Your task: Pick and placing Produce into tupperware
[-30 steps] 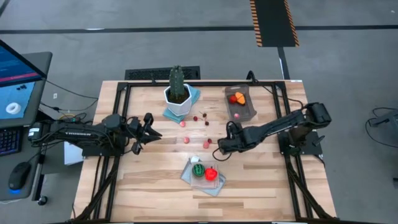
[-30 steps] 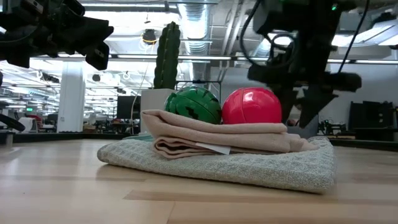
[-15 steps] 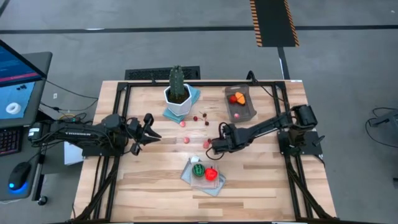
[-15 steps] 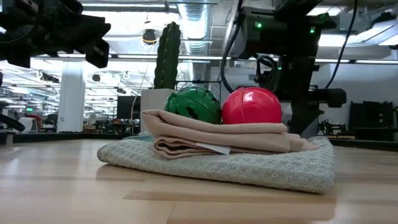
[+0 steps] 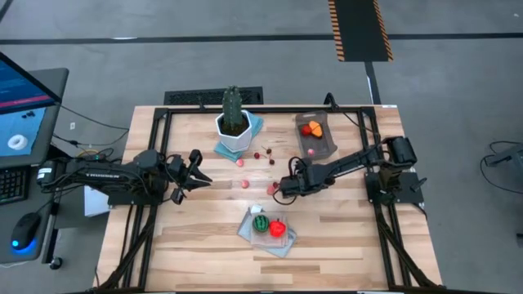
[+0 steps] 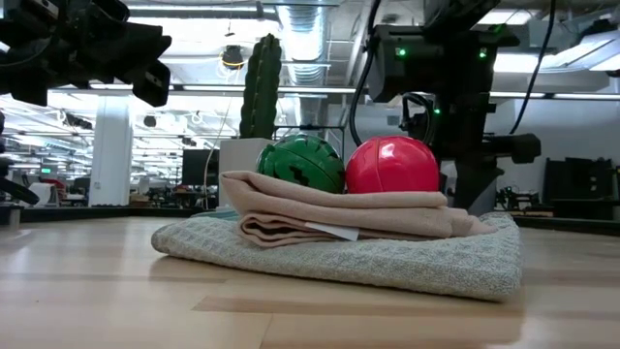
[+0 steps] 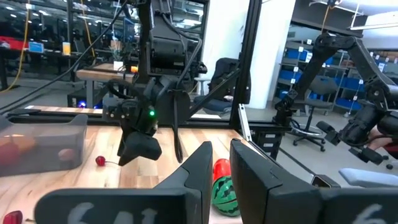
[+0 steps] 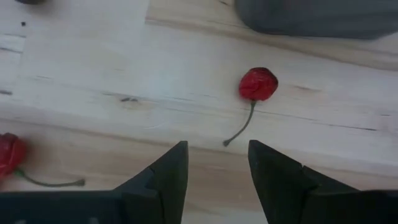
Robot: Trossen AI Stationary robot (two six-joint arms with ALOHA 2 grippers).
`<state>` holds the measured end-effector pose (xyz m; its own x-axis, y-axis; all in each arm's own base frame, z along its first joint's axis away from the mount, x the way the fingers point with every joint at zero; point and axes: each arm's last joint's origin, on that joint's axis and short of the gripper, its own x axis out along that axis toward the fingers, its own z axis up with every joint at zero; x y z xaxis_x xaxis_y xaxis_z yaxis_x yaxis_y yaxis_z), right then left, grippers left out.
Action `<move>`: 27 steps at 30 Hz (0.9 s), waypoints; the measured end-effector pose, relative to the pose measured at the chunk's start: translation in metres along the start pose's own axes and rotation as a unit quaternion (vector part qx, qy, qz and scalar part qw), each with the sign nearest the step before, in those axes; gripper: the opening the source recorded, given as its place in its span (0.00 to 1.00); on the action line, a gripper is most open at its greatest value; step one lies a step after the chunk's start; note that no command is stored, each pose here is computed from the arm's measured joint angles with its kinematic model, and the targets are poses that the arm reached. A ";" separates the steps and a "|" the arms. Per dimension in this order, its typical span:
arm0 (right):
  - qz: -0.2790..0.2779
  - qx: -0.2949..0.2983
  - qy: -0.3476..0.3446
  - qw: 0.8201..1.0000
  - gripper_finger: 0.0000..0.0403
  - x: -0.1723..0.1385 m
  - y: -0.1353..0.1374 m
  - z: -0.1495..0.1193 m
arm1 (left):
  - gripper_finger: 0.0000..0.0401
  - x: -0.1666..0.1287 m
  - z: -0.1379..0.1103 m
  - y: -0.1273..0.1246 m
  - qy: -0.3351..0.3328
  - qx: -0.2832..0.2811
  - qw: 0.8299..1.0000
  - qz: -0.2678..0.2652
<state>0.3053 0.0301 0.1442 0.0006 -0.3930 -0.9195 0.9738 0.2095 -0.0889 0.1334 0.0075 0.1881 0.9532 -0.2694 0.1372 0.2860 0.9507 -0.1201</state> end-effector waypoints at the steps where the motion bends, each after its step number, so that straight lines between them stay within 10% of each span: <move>1: -0.001 0.000 0.000 1.000 0.47 0.000 0.000 0.000 | 0.11 0.000 0.000 0.000 0.000 0.000 1.000 0.000; 27: -0.017 0.029 -0.009 0.999 0.37 0.014 -0.006 -0.001 | 0.11 0.000 0.000 0.000 -0.001 -0.003 1.000 -0.001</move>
<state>0.2995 0.0246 0.1310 -0.0299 -0.4151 -0.9093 0.9849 0.1428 -0.0976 0.1334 0.0074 0.1883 0.9527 -0.2705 0.1386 0.2878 0.9495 -0.1253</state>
